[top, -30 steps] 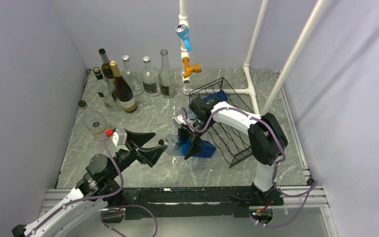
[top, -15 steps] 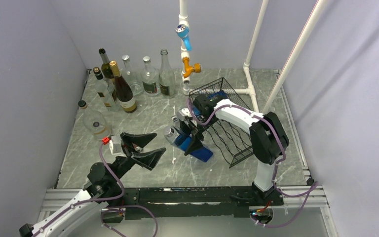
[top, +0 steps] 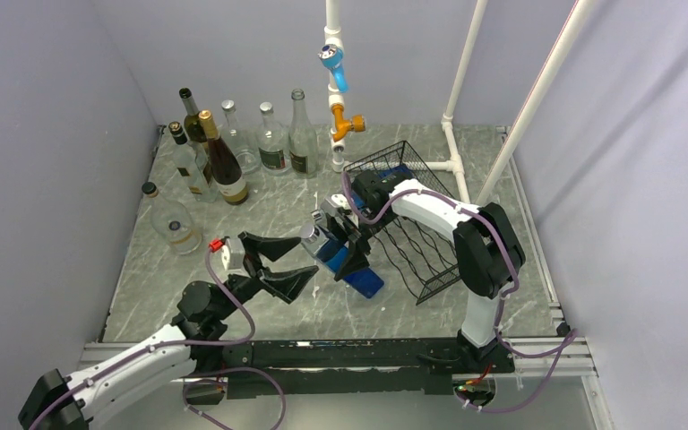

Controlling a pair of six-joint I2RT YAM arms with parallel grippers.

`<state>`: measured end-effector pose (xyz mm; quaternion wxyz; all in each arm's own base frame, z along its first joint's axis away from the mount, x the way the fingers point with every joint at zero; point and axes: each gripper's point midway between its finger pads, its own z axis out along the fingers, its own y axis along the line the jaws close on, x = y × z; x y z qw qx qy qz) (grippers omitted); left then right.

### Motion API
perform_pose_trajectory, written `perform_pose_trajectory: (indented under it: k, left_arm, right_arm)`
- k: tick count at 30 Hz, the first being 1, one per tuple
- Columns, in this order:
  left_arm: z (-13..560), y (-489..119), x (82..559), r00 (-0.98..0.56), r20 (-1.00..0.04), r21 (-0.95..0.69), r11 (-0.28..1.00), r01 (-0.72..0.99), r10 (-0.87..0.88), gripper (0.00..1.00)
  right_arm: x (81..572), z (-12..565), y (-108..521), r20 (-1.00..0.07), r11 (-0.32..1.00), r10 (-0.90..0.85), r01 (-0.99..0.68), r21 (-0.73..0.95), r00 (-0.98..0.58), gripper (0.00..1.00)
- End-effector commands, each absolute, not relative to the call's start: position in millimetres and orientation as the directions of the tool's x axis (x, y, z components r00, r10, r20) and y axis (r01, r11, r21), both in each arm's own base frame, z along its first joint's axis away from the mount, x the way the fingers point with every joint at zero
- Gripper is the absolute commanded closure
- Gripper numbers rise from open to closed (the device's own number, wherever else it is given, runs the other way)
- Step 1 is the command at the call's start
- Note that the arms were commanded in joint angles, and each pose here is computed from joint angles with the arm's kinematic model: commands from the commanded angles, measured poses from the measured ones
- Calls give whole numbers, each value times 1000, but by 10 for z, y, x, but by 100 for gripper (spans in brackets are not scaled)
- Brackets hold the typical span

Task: Take the wine bottle off the wine rack
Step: Pick up the wine bottle from the wine rack.

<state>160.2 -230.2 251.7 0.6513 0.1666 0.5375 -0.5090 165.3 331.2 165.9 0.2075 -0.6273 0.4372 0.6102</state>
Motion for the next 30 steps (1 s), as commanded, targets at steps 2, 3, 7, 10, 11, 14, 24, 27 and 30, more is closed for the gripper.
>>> perform_pose_trajectory:
  k: [2,3,7,10,11,14,24,27,30]
  left_arm:
    - [2781,-2338,1542,-10,-844,-253,382,889,-536,0]
    - [2777,-2355,1546,-11,-845,-252,379,891,-535,0]
    - [2756,-2409,1586,-7,-848,-247,383,890,-530,0]
    - [2751,-2439,1634,6,-853,-239,400,885,-522,0]
    - [2758,-2450,1641,13,-854,-232,403,885,-520,0]
    - [2765,-2485,1673,31,-857,-217,415,884,-515,1]
    - [2778,-2671,1730,34,-856,-205,398,894,-517,1]
    - [2786,-2719,1761,37,-855,-205,403,892,-517,0]
    - [2763,-2774,1791,29,-859,-209,402,892,-511,0]
  right_arm:
    - [1630,2134,3365,-979,-574,-144,-793,204,-147,100]
    - [1628,2133,3365,-979,-574,-144,-793,204,-148,100]
    - [1625,2136,3363,-979,-574,-141,-793,202,-147,100]
    - [1627,2130,3360,-979,-573,-142,-794,203,-148,100]
    - [1628,2127,3359,-979,-573,-141,-794,202,-148,100]
    - [1623,2123,3359,-979,-574,-141,-793,204,-149,100]
    - [1621,2107,3356,-978,-574,-141,-792,206,-152,100]
    - [1619,2105,3353,-978,-574,-142,-792,208,-154,100]
    - [1617,2104,3353,-978,-575,-141,-792,207,-153,100]
